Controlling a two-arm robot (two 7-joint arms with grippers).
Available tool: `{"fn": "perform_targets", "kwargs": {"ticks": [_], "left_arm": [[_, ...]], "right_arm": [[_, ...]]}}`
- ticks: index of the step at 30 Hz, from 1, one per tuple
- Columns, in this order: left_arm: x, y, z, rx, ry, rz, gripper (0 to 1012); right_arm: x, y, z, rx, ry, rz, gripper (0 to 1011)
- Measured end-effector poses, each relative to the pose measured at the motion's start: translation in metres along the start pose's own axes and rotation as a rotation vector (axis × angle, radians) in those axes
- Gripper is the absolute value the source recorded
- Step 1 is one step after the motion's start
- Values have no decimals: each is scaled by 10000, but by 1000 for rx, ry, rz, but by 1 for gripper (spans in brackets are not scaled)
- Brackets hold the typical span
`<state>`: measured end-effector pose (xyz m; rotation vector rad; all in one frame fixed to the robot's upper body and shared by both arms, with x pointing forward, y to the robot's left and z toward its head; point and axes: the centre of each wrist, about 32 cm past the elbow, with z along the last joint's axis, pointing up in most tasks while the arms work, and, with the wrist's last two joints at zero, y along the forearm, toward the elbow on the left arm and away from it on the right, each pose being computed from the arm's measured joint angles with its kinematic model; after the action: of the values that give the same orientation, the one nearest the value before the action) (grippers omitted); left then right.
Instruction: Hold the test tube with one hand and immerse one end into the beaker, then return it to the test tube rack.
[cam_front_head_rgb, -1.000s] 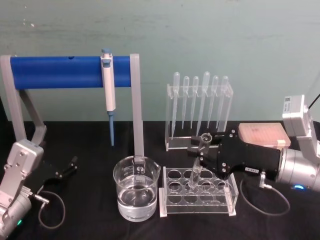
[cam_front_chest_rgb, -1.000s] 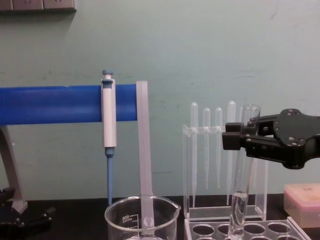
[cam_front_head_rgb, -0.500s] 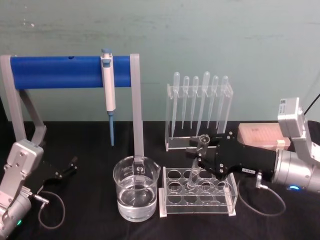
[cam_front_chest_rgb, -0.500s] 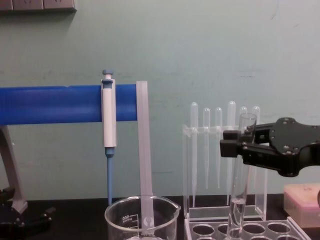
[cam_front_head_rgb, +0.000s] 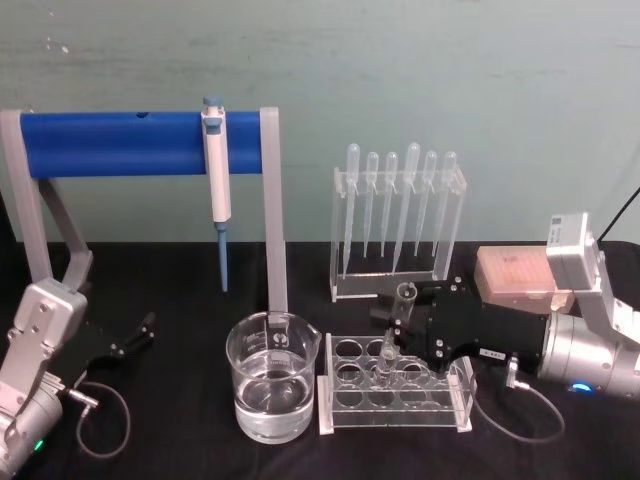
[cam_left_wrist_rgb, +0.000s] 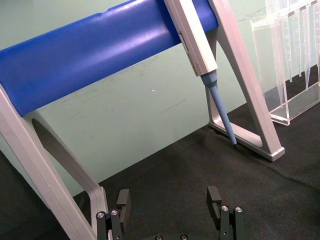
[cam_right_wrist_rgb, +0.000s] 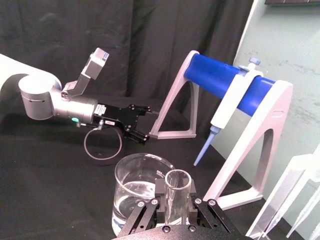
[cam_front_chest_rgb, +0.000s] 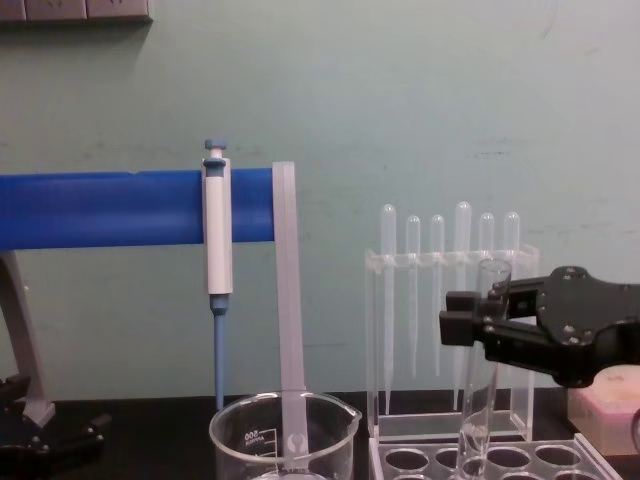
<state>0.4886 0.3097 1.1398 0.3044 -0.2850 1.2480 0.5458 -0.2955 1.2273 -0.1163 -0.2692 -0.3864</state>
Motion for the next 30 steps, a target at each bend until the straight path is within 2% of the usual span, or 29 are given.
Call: {"fn": "perform_targets", "kwargs": {"ticks": [13,30], "left_arm": [[0,0,0,0,0,0,1000],[0,0,0,0,0,0,1000]], "right_arm": [[-57,40,-136,-3,10,7,226],[-111,49,-231,-22,10,9,226]]}}
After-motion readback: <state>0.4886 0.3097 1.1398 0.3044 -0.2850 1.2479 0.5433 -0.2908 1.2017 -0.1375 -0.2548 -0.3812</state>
